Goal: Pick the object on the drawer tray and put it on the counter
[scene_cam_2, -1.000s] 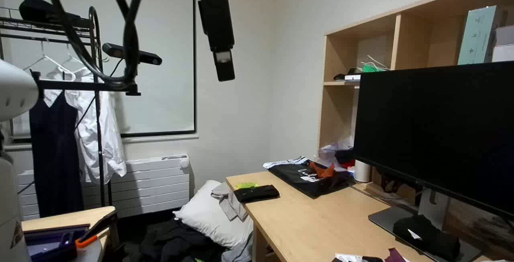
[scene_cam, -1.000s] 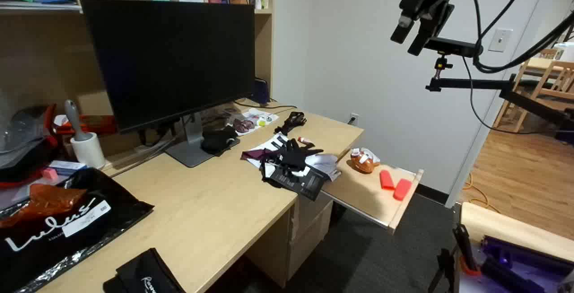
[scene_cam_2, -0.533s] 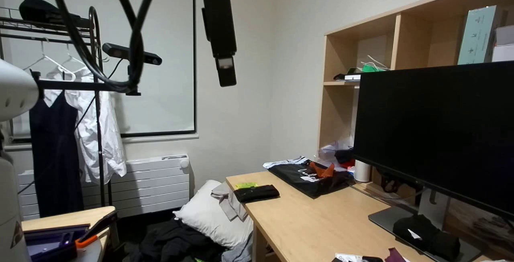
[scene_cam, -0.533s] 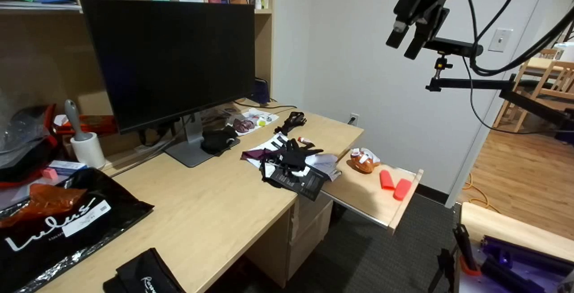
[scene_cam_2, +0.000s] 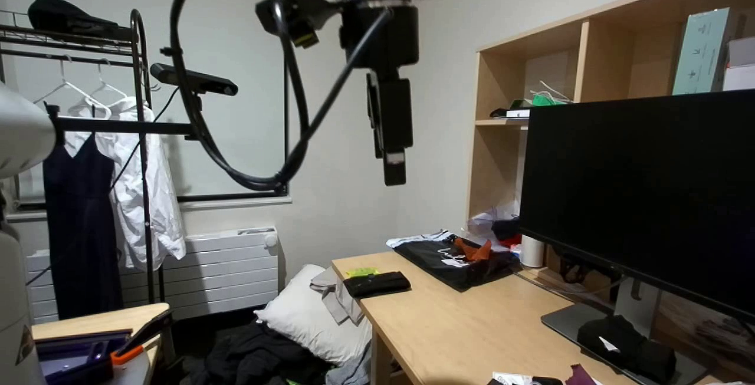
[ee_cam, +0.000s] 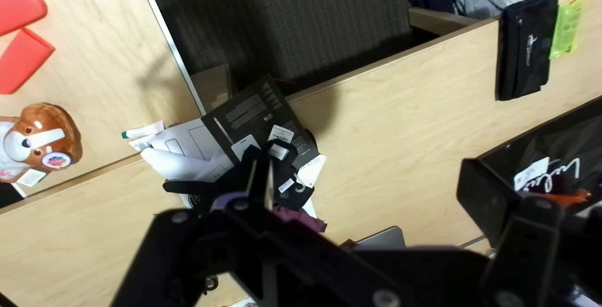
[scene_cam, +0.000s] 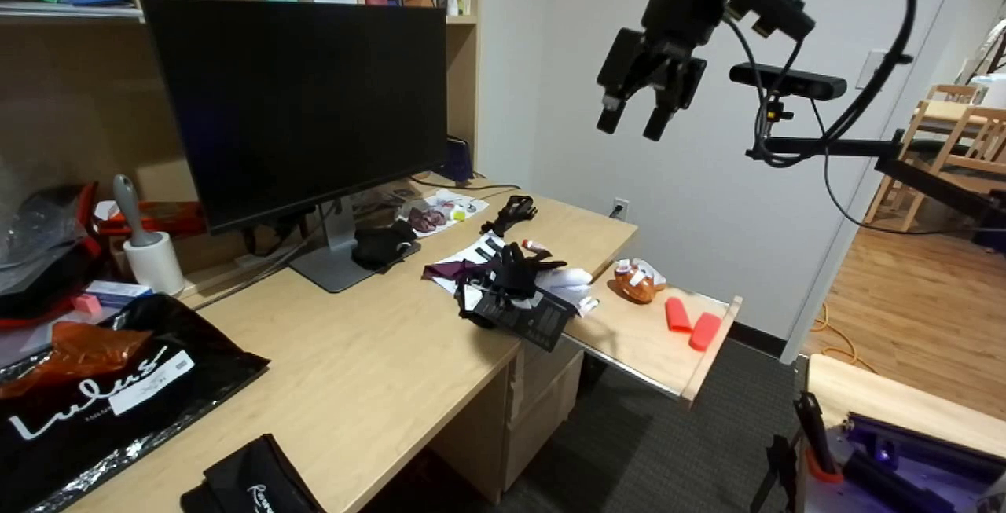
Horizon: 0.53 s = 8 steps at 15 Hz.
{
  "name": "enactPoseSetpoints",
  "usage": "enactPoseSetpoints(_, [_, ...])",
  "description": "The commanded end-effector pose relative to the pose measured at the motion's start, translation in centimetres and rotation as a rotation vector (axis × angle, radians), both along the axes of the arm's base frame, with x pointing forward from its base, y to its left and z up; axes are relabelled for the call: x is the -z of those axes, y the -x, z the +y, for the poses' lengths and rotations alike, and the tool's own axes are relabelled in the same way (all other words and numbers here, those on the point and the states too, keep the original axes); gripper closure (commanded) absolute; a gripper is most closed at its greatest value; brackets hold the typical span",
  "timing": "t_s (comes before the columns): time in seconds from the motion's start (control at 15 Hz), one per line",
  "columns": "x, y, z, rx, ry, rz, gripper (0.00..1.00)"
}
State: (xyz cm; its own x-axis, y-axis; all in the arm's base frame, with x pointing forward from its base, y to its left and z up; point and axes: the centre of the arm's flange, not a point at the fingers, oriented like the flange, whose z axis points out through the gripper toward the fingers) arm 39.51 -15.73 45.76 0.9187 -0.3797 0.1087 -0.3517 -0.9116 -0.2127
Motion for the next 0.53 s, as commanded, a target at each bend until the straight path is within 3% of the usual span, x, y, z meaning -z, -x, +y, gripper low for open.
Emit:
enactPoseSetpoints(0.0, [3.3,-6.2,-0.5,0.092,0.016,0.087,0.00])
enactPoseSetpoints(0.47, [9.6,-12.2,-5.9,0.356,0.025,0.237,0.00])
